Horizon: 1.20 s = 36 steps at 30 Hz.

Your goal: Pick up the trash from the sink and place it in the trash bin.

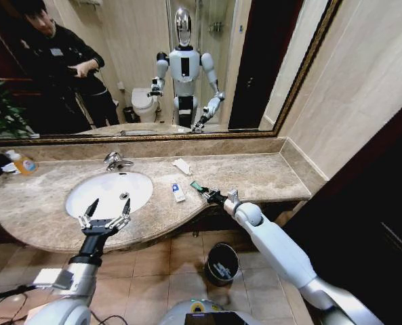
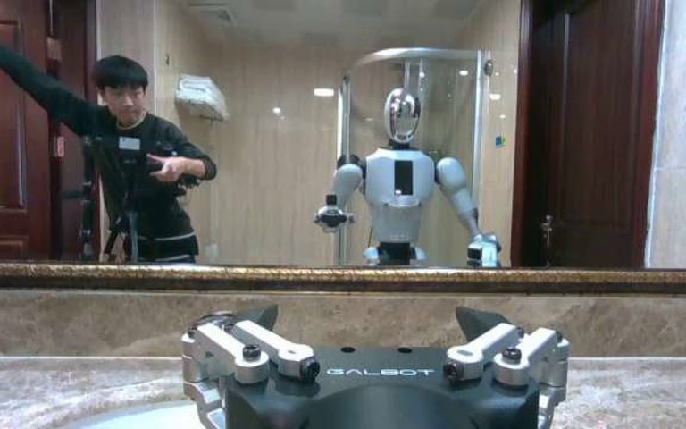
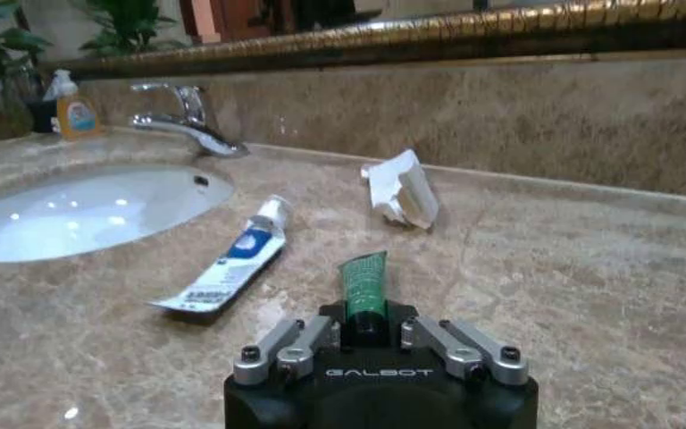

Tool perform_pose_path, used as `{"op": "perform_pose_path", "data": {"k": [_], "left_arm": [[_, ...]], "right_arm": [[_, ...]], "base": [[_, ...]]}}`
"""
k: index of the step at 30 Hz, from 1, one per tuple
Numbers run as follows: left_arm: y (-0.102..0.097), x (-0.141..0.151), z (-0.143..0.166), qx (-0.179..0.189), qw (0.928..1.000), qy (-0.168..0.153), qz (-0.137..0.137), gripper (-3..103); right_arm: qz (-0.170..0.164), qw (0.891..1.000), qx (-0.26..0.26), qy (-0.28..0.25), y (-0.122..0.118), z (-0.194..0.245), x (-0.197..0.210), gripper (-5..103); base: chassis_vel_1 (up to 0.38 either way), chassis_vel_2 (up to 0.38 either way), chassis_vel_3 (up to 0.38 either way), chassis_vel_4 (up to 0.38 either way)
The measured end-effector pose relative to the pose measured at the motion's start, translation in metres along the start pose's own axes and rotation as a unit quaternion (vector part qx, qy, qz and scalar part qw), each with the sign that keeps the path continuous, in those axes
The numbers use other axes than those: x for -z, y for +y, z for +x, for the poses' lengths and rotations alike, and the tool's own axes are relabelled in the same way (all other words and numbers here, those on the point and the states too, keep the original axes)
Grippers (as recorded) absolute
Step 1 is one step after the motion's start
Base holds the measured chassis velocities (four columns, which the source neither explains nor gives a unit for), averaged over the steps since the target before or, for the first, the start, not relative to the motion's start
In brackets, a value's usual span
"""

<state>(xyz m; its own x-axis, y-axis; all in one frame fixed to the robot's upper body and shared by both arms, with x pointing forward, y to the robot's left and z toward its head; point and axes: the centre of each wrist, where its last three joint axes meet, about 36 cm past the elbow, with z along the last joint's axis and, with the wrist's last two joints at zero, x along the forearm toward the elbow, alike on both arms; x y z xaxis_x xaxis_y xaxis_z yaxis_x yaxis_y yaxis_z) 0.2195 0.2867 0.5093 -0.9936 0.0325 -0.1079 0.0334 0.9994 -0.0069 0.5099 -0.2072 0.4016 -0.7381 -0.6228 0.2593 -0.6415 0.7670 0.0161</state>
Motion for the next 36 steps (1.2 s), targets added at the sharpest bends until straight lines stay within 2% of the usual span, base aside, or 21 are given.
{"op": "perform_pose_path", "data": {"k": [9, 14, 20, 29, 36], "left_arm": [[0.000, 0.000, 0.000, 0.000, 1.0000, 0.000, 0.000, 100], [0.000, 0.000, 0.000, 0.000, 1.0000, 0.000, 0.000, 100], [0.000, 0.000, 0.000, 0.000, 1.0000, 0.000, 0.000, 100], [0.000, 0.000, 0.000, 0.000, 1.0000, 0.000, 0.000, 100], [0.000, 0.000, 0.000, 0.000, 1.0000, 0.000, 0.000, 100]], "right_arm": [[-0.007, 1.000, -0.009, -0.013, 0.013, 0.032, 0.012, 20], [-0.010, 0.999, -0.019, -0.024, 0.023, 0.085, 0.024, 20], [-0.012, 0.999, -0.014, -0.028, 0.038, 0.123, 0.024, 20], [-0.046, 0.998, -0.047, -0.009, 0.040, 0.175, -0.006, 20], [-0.063, 0.996, -0.066, 0.002, 0.031, 0.203, -0.061, 20]], "base": [[0.000, 0.000, 0.000, 0.000], [0.000, 0.000, 0.000, 0.000], [0.000, 0.000, 0.000, 0.000], [0.000, 0.000, 0.000, 0.000], [0.000, 0.000, 0.000, 0.000]]}}
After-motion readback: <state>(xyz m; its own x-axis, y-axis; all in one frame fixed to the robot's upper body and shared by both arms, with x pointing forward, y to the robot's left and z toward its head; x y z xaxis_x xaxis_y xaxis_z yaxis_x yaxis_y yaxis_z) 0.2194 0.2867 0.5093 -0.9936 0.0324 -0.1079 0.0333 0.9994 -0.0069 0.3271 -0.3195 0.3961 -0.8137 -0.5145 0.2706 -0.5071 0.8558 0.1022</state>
